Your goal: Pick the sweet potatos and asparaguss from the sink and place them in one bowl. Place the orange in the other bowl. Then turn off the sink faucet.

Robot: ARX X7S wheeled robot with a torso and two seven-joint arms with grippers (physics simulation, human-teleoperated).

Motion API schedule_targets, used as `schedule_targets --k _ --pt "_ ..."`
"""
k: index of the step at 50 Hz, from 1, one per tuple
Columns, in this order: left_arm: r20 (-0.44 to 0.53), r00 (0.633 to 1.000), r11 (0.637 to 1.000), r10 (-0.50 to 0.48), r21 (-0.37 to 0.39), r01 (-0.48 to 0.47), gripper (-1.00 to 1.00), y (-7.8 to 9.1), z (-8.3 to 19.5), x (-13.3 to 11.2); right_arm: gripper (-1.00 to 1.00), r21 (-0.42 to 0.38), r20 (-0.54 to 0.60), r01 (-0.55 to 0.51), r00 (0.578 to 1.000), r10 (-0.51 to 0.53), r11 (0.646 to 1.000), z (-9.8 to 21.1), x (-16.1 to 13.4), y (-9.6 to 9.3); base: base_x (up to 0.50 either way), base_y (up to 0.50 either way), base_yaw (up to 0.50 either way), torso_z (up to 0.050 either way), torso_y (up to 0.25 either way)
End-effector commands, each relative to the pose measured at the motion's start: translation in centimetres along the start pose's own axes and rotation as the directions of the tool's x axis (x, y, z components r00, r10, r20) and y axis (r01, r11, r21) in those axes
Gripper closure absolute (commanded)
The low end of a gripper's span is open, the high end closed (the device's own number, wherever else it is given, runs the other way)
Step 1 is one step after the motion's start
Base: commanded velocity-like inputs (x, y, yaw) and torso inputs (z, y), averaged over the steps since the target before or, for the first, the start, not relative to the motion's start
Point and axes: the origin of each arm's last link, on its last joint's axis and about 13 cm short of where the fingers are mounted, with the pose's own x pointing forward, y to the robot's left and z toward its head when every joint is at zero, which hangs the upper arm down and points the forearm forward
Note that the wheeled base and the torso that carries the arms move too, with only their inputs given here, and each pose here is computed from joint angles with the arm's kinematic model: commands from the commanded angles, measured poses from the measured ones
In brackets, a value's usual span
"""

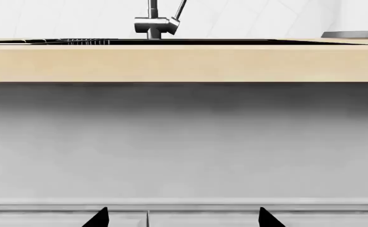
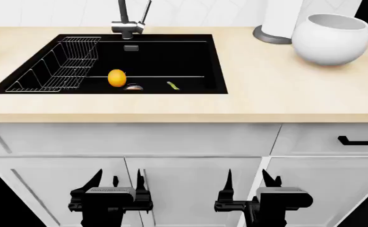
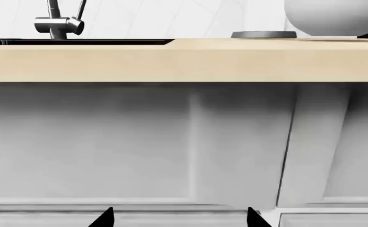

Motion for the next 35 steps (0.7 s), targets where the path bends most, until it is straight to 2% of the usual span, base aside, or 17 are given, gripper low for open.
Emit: schedule_targets --k 1,7,18,26,35 --pt "0.001 1.000 1.000 0.002 -0.002 -0.002 -1.00 0.01 -0.04 0.04 -1.00 0.002 0.000 -0.006 1.000 0.006 1.000 -0.03 0.09 0.00 0.00 0.00 0.00 0.000 0.000" --pt "-0.001 1.000 0.999 0.015 -0.036 -0.015 -1.00 0.43 0.07 -0.07 -1.00 0.004 0.000 -0.023 1.000 0.023 1.000 -0.13 0.56 0.21 0.00 0.00 0.00 0.003 0.000" --pt "0.018 1.000 1.000 -0.012 -0.020 0.012 -1.00 0.23 0.20 -0.10 -1.00 0.010 -0.001 -0.008 1.000 0.008 1.000 -0.04 0.07 0.01 0.00 0.00 0.00 0.050 0.000" --pt "0.018 1.000 1.000 -0.014 -0.006 0.014 -1.00 0.17 0.21 -0.06 -1.00 -0.017 -0.010 -0.003 1.000 0.003 1.000 -0.06 0.04 0.01 0.00 0.01 0.00 0.050 0.000" --pt "0.019 1.000 1.000 -0.016 -0.002 0.016 -1.00 0.17 0.19 -0.06 -1.00 -0.022 -0.007 -0.001 1.000 0.000 1.000 0.11 0.00 0.05 0.00 0.48 0.00 0.050 0.000"
